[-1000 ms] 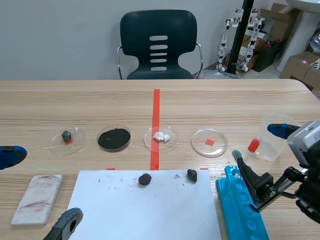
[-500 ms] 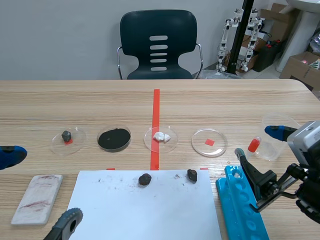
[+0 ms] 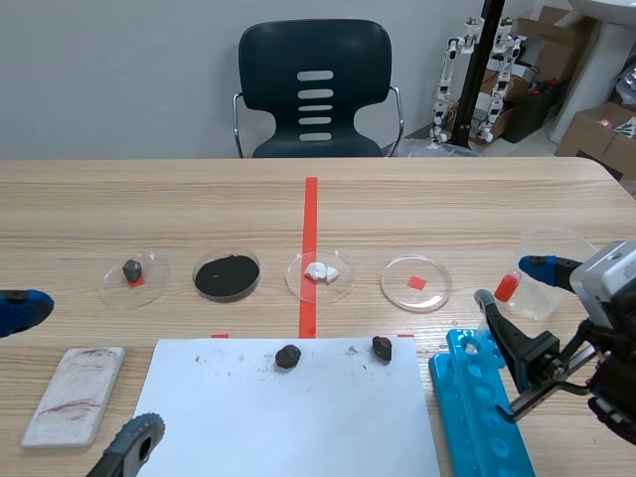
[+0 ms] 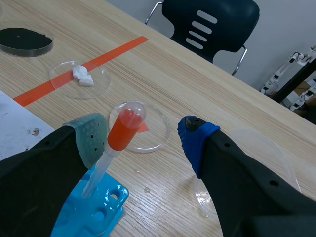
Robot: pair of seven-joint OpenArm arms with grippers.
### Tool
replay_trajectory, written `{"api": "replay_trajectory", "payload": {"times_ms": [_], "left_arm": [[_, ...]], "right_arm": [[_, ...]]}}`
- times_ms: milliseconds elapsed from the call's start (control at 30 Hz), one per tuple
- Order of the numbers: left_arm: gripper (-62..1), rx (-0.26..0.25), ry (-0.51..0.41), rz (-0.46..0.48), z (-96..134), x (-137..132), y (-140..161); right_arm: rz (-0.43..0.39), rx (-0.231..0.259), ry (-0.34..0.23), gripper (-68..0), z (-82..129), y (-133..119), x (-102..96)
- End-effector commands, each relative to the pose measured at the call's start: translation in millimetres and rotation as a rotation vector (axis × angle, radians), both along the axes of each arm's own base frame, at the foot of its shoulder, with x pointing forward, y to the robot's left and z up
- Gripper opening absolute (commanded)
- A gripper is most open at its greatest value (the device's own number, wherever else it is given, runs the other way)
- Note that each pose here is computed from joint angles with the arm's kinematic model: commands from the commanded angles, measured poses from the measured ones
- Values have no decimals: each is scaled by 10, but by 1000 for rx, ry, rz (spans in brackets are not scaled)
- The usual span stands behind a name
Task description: Pick up the dropper by the top with the right hand
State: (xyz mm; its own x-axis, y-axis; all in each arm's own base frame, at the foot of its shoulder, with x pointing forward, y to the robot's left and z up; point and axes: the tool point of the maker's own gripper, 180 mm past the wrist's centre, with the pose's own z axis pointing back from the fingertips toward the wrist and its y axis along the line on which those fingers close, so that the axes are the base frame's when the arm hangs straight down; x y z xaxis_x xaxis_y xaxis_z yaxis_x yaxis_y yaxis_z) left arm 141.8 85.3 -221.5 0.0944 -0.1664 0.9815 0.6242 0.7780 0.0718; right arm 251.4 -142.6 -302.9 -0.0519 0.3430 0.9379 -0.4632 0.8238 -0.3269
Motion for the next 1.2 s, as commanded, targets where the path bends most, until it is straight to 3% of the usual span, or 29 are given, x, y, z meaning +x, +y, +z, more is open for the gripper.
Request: {"api": "replay_trajectory", "payload": {"times_ms": [0,500,767,900,1167], "left_arm": [[14,-16,-26,0,80,27,-7],[14,-16,-26,0,80,27,-7],[14,-16,-26,0,80,27,-7],[14,-16,-26,0,80,27,-7],[14,-16,-26,0,80,27,-7]], "right_arm": [[4,13,-34,-356,99,20,35],[5,15,-25,-357,73,22,-5],[5,15,-24,-450,71,23,-6],[5,15,-24,-529,71,23,-6],[5,15,-24,-598,71,23,-6]]}}
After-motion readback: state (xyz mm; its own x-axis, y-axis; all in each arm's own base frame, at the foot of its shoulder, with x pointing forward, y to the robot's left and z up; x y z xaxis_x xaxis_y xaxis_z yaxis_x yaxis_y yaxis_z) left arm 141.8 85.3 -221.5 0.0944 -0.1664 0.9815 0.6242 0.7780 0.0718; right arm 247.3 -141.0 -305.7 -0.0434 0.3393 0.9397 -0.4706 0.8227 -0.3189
